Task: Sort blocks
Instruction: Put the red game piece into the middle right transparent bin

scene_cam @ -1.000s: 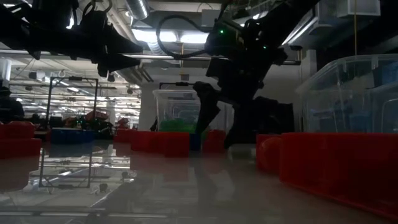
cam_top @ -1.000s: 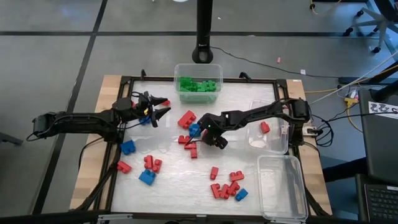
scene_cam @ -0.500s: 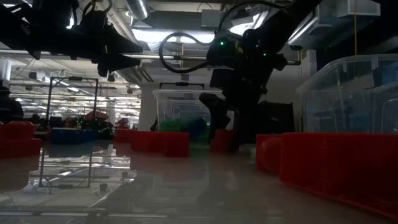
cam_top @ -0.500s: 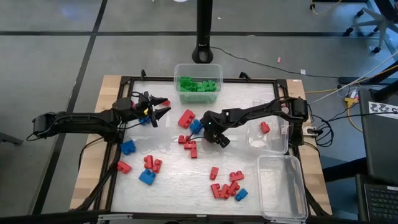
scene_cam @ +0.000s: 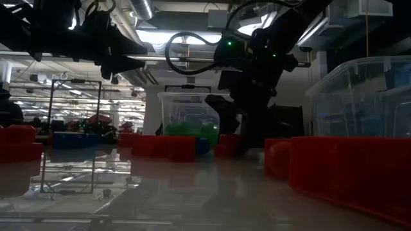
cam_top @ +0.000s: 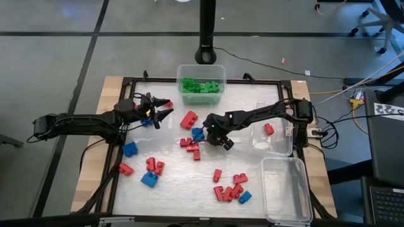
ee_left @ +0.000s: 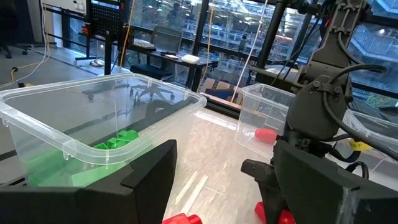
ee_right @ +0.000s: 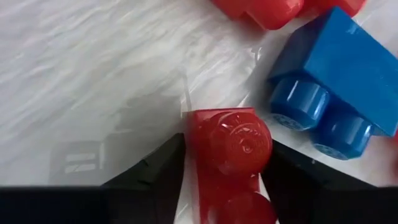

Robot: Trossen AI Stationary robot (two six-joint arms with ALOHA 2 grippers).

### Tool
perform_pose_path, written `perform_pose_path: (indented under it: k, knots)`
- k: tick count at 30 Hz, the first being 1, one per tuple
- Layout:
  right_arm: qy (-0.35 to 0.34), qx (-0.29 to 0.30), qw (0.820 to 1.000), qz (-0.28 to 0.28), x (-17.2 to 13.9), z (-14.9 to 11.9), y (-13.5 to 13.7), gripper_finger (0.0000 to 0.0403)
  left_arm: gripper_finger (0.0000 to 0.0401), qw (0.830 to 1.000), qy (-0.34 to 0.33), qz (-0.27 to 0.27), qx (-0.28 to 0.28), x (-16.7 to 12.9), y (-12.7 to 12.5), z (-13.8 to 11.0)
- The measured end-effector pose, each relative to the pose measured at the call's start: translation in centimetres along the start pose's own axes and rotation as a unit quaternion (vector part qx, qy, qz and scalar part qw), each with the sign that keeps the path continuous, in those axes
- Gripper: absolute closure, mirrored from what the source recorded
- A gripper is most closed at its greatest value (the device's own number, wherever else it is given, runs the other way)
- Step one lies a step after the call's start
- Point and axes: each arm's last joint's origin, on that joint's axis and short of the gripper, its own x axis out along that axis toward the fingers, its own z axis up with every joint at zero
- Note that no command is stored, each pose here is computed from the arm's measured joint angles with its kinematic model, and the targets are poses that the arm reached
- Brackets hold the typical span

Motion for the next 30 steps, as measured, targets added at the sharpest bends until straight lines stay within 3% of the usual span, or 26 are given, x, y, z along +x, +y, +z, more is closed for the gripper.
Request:
perform_pose_path:
  k: [4, 13, 20, 30]
  knots:
    - [0.0, 0.008, 1.0, -0.007, -0.1, 0.1, -0.1, 0.0271, 0.015, 1.0, 0.0, 0.0, 0.0, 0.0, 0.0, 0.0]
    - [0.041, 0.041, 0.998, -0.002, -2.3, 0.0, 0.4, 0.0271, 0.015, 1.0, 0.0, 0.0, 0.0, 0.0, 0.0, 0.0]
    - [0.07, 0.067, 0.994, -0.048, -8.0, 0.5, 0.8, 0.0271, 0.015, 1.0, 0.0, 0.0, 0.002, 0.0, 0.0, 0.0]
    - [0.075, 0.124, 0.971, -0.191, -19.6, 0.3, 3.1, 0.0271, 0.015, 1.0, 0.001, 0.0, 0.003, 0.0, 0.0, 0.0]
